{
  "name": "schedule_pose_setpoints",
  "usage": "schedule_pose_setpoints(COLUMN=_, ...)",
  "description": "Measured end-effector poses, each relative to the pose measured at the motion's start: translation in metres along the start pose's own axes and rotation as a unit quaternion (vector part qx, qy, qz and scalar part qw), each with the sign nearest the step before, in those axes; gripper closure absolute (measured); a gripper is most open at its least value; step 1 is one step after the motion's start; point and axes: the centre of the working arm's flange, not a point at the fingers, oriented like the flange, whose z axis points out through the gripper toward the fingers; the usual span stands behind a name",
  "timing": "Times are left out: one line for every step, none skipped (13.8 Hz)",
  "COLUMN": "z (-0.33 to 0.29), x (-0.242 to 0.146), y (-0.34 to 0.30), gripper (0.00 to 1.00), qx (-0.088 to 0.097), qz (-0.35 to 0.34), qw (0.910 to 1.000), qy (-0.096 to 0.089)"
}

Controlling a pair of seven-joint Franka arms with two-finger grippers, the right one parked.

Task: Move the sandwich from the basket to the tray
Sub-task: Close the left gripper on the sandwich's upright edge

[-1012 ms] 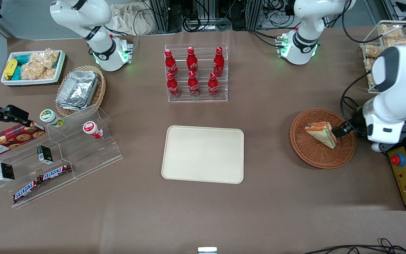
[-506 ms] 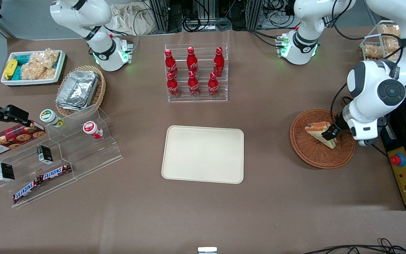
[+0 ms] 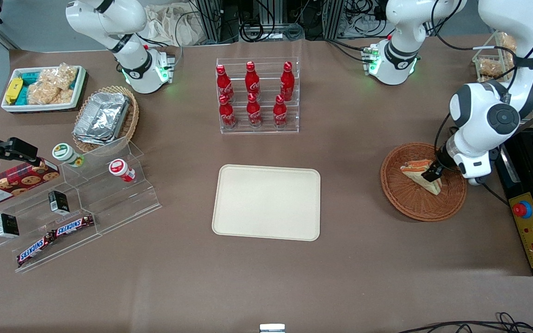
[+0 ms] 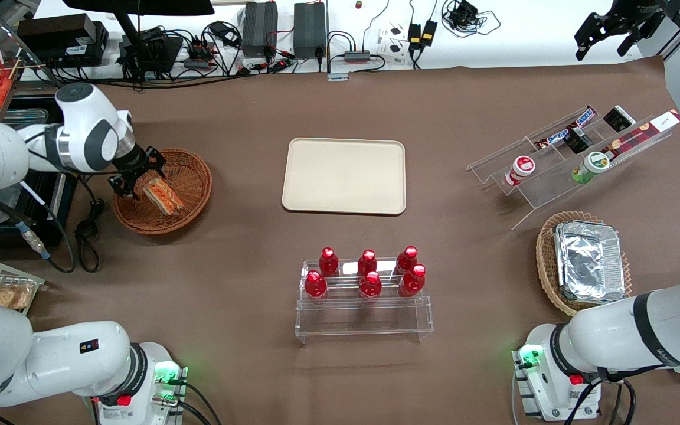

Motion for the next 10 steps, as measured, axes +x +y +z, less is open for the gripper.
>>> schedule_pose_setpoints(z=0.011, x=0.002, y=-0.007, gripper=0.0, qx=-0.005, qz=-0.006, qw=1.0, qy=0.0)
schedule_pose_setpoints(z=0.021, x=0.001, y=-0.011, gripper=0.0, qx=-0.008, qz=-0.008, qw=0.9999, qy=-0.001)
schedule_pose_setpoints(z=0.03, x=-0.001, y=-0.012, gripper=0.0, qx=-0.009, qz=-0.008, qw=0.9999, qy=-0.003)
schedule_pose_setpoints(z=0.036, x=-0.002, y=-0.012, gripper=0.0, qx=-0.01, qz=-0.008, qw=0.9999, qy=-0.005)
schedule_pose_setpoints(z=0.039, x=-0.003, y=-0.011, gripper=0.0, qx=-0.01, qz=-0.007, qw=0.9999, qy=-0.006)
schedule_pose_setpoints(z=0.04, x=-0.003, y=-0.011, gripper=0.02, qx=-0.011, qz=-0.008, qw=0.9999, qy=-0.006)
schedule_pose_setpoints(z=0.039, x=-0.003, y=-0.009, gripper=0.05, qx=-0.012, qz=-0.012, qw=0.9998, qy=-0.005)
schedule_pose_setpoints(z=0.038, x=-0.004, y=-0.007, gripper=0.17, qx=-0.014, qz=-0.019, qw=0.9997, qy=-0.004)
schedule_pose_setpoints(z=0.037, x=-0.004, y=-0.005, gripper=0.28, qx=-0.016, qz=-0.026, qw=0.9995, qy=-0.003)
schedule_pose_setpoints(z=0.035, x=-0.004, y=-0.003, gripper=0.4, qx=-0.018, qz=-0.031, qw=0.9994, qy=-0.002)
